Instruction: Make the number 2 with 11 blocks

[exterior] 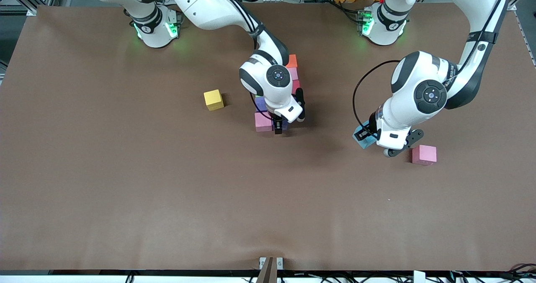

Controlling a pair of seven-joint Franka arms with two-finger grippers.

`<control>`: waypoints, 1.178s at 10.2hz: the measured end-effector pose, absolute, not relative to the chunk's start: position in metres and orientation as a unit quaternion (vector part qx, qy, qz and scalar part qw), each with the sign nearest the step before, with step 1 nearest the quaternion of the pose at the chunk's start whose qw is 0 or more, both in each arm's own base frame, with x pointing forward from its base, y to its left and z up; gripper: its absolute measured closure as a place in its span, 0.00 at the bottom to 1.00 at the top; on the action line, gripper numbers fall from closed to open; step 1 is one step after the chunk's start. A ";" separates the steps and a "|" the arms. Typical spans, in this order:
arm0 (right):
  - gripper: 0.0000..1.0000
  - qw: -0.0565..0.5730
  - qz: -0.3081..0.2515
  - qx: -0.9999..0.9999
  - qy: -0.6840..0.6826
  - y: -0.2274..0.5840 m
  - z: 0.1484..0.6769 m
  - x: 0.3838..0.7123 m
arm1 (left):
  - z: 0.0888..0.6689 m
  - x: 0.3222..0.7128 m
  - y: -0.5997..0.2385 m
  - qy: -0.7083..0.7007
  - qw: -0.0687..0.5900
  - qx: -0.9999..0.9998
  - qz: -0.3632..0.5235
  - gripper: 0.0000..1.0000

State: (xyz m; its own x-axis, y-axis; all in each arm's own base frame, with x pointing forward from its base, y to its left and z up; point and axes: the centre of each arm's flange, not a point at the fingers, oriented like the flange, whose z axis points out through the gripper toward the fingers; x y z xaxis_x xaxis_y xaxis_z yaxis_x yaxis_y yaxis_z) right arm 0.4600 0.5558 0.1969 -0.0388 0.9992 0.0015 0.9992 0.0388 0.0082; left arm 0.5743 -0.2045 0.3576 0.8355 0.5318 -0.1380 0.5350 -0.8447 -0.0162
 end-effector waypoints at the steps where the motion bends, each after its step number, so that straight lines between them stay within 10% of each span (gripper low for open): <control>1: 0.00 0.002 0.003 0.693 0.721 0.556 0.197 0.459 | 0.356 0.574 -0.205 0.278 0.011 0.958 -0.071 0.46; 12: 0.00 -0.002 0.026 0.704 0.710 0.529 0.271 0.462 | 0.348 0.540 -0.283 0.375 -0.007 0.924 -0.079 0.46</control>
State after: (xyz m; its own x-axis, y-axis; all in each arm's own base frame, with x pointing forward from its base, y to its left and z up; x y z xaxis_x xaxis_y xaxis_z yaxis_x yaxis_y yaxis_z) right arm 0.4624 0.5289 0.2713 -0.0086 0.9992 0.0399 0.9994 0.0073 0.0350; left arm 0.5403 -0.2830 0.3483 0.7068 0.6933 -0.1409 0.6910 -0.7192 -0.0726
